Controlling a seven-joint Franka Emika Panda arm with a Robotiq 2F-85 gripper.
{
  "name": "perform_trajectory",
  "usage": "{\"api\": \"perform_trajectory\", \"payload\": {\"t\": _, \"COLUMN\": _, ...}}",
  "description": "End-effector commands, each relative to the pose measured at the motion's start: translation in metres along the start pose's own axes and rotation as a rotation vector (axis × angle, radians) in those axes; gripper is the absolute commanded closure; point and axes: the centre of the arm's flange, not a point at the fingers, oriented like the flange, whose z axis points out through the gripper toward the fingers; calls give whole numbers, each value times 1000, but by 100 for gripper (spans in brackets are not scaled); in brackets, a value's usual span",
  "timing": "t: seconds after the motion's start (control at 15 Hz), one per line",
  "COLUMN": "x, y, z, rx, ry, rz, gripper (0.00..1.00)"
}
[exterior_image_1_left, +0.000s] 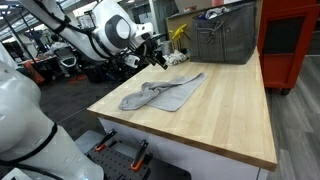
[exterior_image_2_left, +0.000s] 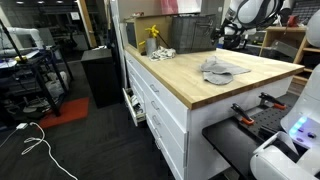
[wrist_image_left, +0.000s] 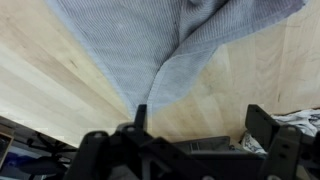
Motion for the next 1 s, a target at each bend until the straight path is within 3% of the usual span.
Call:
{"api": "perform_trajectory", "payload": {"t": 0.0, "x": 0, "y": 1, "z": 0, "rx": -1, "ry": 0, "rz": 1, "gripper": 0}}
{"api": "perform_trajectory", "payload": {"t": 0.13, "x": 0, "y": 3, "z": 1, "rx": -5, "ry": -12, "rz": 0, "gripper": 0}}
{"api": "perform_trajectory", "payload": {"t": 0.27, "x": -3, "y": -3, "z": -9, "rx": 14, "ry": -82, "rz": -3, "gripper": 0}}
{"api": "perform_trajectory", "payload": {"t": 0.53, "x": -22, "y": -42, "z": -24, "rx": 161, "ry": -241, "rz": 8, "gripper": 0}}
{"api": "perform_trajectory", "payload": {"t": 0.67, "x": -33, "y": -61, "z": -30, "rx": 183, "ry": -323, "rz": 17, "gripper": 0}}
{"api": "perform_trajectory", "payload": {"t": 0.8, "x": -34, "y": -66, "z": -33, "rx": 182, "ry": -405, "rz": 39, "gripper": 0}}
{"api": "perform_trajectory", "payload": {"t": 0.93, "x": -24, "y": -56, "z": -38, "rx": 145, "ry": -422, "rz": 71, "gripper": 0}}
